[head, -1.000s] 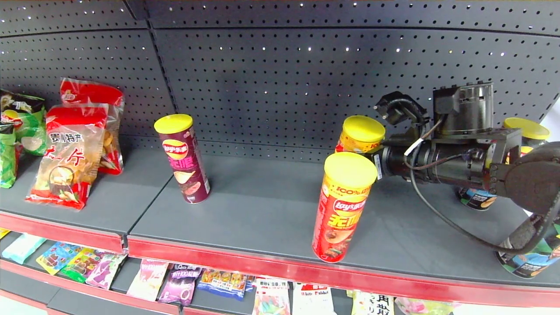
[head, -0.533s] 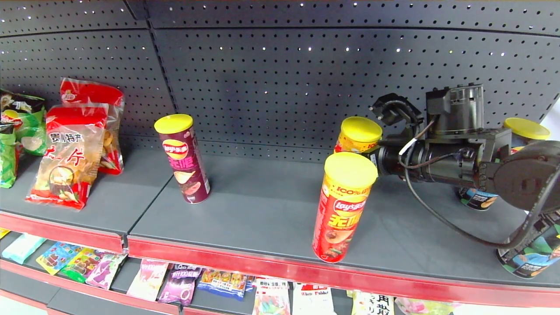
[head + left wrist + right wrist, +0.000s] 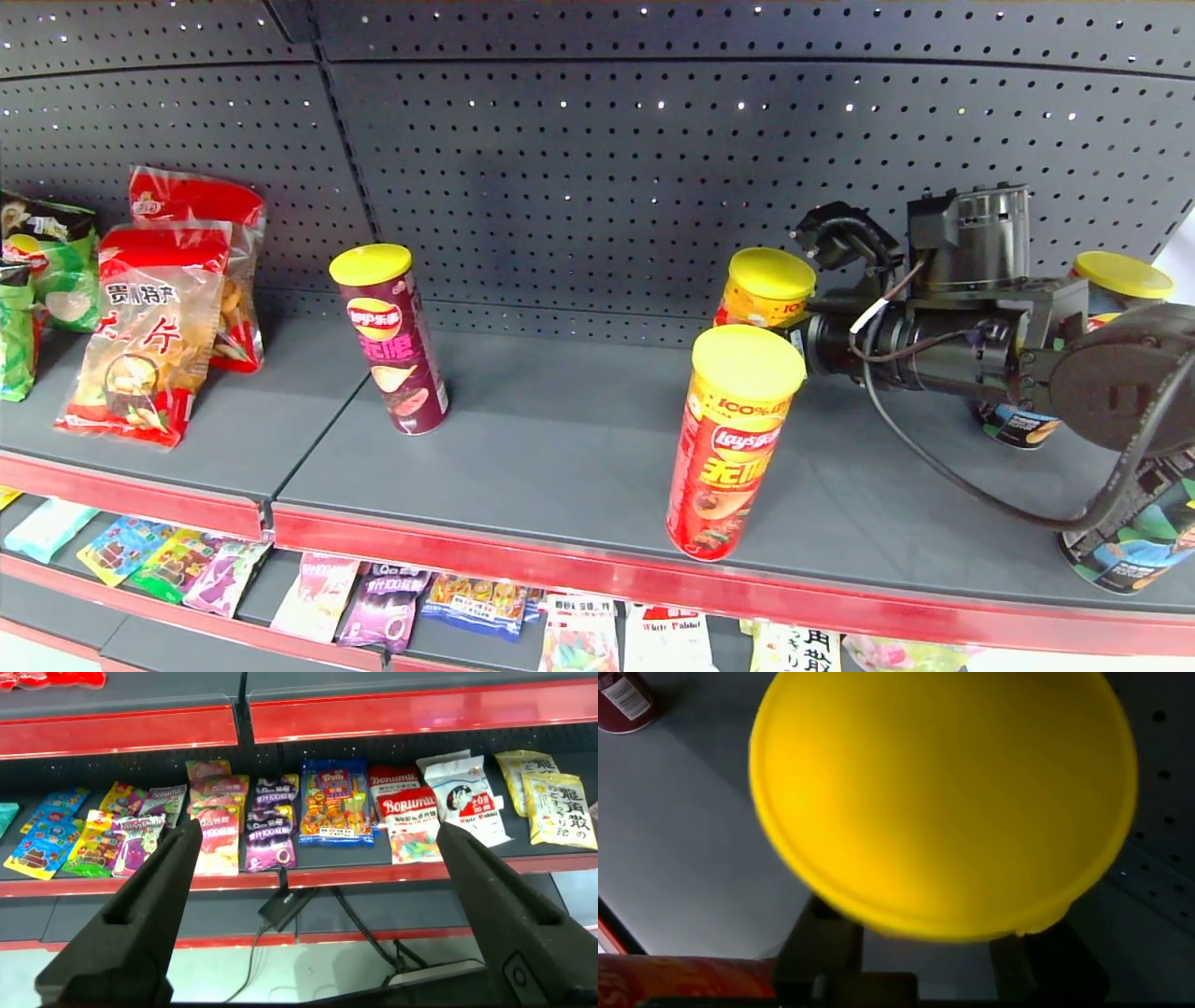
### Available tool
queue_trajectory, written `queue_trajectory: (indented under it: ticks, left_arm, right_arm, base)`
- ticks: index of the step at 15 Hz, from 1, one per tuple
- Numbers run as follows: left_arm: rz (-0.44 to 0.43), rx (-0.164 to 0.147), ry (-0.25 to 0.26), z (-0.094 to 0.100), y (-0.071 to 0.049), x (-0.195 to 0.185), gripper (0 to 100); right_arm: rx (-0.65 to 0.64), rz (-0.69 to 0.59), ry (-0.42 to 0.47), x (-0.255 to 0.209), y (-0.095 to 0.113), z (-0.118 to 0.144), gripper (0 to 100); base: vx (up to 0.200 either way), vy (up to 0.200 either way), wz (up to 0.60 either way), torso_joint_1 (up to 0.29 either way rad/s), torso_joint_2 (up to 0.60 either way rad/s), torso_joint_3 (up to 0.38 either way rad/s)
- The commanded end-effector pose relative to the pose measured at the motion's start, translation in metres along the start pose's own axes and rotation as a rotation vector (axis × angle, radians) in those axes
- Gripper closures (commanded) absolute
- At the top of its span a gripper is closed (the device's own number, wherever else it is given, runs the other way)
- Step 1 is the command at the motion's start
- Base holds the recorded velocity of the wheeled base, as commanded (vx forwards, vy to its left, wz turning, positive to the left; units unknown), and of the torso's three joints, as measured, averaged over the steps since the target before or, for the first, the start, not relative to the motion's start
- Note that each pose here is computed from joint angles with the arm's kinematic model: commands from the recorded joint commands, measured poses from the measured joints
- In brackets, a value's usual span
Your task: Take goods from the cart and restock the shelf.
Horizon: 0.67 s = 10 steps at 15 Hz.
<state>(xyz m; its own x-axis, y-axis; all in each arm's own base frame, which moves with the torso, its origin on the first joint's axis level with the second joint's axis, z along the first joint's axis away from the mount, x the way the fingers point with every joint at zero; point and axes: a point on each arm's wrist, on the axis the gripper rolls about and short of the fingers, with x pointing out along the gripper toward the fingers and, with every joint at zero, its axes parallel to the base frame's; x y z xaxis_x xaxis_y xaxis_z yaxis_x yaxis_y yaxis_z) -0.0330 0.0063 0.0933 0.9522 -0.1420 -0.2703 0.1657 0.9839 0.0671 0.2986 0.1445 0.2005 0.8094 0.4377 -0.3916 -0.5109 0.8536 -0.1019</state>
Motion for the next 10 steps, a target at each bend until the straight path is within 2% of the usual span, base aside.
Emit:
queue_trajectory:
  ticks: [1,8,10]
  left_arm:
    - [0.0,0.0,0.004,0.0,0.0,0.0,0]
    - [-0.002,-0.001,0.004,0.0,0.0,0.0,0]
    - [-0.006,-0.003,0.003,0.0,0.0,0.001,0]
  right_arm:
    - [-0.001,0.003,0.007,0.002,0.001,-0.001,0]
    - [0.001,-0.029,-0.014,-0.009,0.0,0.003,0]
    - [0.001,-0.035,-0.032,-0.028,0.002,0.004,0]
  base:
    - [0.0,0.0,0.0,0.0,0.0,0.0]
    - [0.0,0.0,0.0,0.0,0.0,0.0]
    - [0.0,0.0,0.0,0.0,0.0,0.0]
